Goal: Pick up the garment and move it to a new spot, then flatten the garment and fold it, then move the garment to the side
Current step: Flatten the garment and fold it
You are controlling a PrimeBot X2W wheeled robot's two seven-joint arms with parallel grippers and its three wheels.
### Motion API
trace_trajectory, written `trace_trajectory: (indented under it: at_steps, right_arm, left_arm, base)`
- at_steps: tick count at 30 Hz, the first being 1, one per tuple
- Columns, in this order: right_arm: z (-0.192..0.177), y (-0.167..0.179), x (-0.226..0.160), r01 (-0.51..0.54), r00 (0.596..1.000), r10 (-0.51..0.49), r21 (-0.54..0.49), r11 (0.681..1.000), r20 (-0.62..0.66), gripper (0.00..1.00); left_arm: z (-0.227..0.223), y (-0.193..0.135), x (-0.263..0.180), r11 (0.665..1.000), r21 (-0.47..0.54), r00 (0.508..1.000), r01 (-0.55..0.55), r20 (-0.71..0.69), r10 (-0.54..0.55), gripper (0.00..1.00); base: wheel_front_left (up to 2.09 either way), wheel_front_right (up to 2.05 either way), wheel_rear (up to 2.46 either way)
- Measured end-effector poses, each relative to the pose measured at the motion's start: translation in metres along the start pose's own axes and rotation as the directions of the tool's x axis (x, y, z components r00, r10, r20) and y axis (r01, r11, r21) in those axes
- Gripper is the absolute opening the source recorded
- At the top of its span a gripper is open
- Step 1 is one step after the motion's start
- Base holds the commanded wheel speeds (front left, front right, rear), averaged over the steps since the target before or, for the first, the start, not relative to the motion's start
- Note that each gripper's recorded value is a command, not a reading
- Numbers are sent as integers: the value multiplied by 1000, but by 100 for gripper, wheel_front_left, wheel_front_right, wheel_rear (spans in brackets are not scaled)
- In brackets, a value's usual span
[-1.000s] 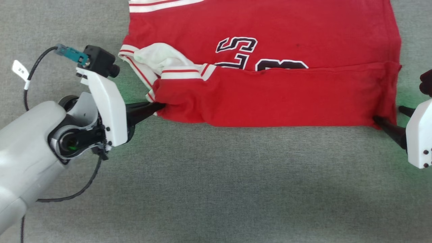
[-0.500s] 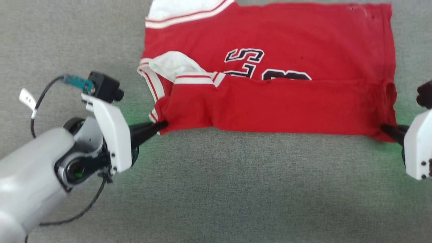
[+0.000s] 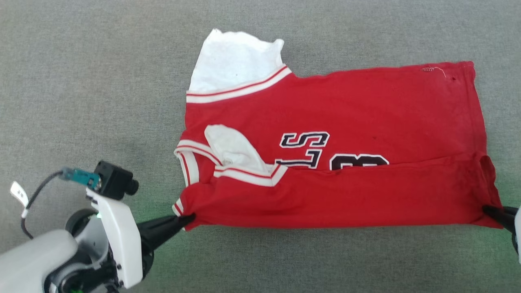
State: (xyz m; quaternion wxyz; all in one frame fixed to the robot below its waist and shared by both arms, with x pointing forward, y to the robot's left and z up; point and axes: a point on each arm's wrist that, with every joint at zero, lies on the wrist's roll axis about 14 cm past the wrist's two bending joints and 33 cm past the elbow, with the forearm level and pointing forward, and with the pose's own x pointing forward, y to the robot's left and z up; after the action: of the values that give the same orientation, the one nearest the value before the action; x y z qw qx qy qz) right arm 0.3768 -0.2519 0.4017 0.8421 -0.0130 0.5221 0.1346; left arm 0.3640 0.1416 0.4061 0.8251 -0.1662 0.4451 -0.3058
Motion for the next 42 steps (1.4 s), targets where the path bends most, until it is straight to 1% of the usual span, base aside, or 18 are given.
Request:
trace_trajectory:
  at_steps: [5,6,7,8,9,10,11,15,20,23,24,25,26,31,33,36,39,42]
  right_arm:
    - [2,-1,-4,7,999,-8,12,1000,35,0]
    - [5,-1,-4,8,999,-9,15,1000,51,10]
    - [6,-1,-4,11,998,-12,14,1000,65,29]
    - [9,-1,-5,17,996,-18,13,1000,82,66]
    - [12,-3,-7,25,994,-27,17,1000,106,100]
    - [17,-5,-8,35,990,-38,21,999,136,100]
    - [23,-8,-10,50,983,-55,31,998,173,100]
    - [47,-15,-19,96,942,-105,43,994,318,100]
    - [76,-11,-27,120,846,-136,65,991,515,100]
    - [90,-5,-32,120,776,-144,80,989,615,100]
    - [90,-5,-32,120,776,-144,80,989,615,100]
    - [98,-2,-37,115,722,-150,97,989,675,100]
    - [98,-2,-37,115,722,-150,97,989,675,100]
    - [113,0,-55,123,590,-179,131,984,788,100]
    - [117,0,-64,125,533,-195,151,981,823,100]
    - [114,-2,-74,137,481,-224,179,974,848,100]
    - [104,-8,-80,157,469,-258,207,966,845,100]
    - [90,-17,-84,181,470,-304,247,952,829,100]
  left_arm:
    - [-8,-8,0,1000,-25,1000,15,15,-15,0]
    - [-8,-9,1,1000,-27,1000,15,18,-15,4]
    - [-7,-10,2,999,-27,1000,17,23,-16,16]
    - [-6,-10,2,1000,-25,1000,18,26,-17,40]
    - [-5,-10,2,1000,-24,999,15,34,-14,71]
    - [-3,-9,1,1000,-22,999,12,41,-11,88]
    - [0,-8,1,1000,-17,998,7,57,-6,100]
    - [28,13,-8,997,1,985,-71,158,70,100]
    - [90,39,-16,985,37,922,-170,358,146,100]
    - [124,47,-13,974,72,883,-213,441,161,100]
    - [124,47,-13,974,72,883,-213,441,161,100]
    - [149,50,-7,966,101,858,-236,489,159,100]
    - [149,50,-7,966,101,858,-236,489,159,100]
    - [210,56,13,942,156,809,-297,565,161,100]
    - [225,63,24,933,161,814,-321,551,185,100]
    - [236,73,44,926,169,843,-339,491,219,100]
    - [235,79,69,927,177,891,-331,381,245,100]
    - [223,85,90,934,176,938,-312,215,272,100]
  base:
    - [0,0,0]
    - [0,0,0]
    - [0,0,0]
    - [0,0,0]
    - [0,0,0]
    - [0,0,0]
    - [0,0,0]
    - [0,0,0]
    - [0,0,0]
    - [0,0,0]
    - [0,0,0]
    - [0,0,0]
    - [0,0,0]
    - [0,0,0]
    - [0,0,0]
    - [0,0,0]
    - [0,0,0]
    - [0,0,0]
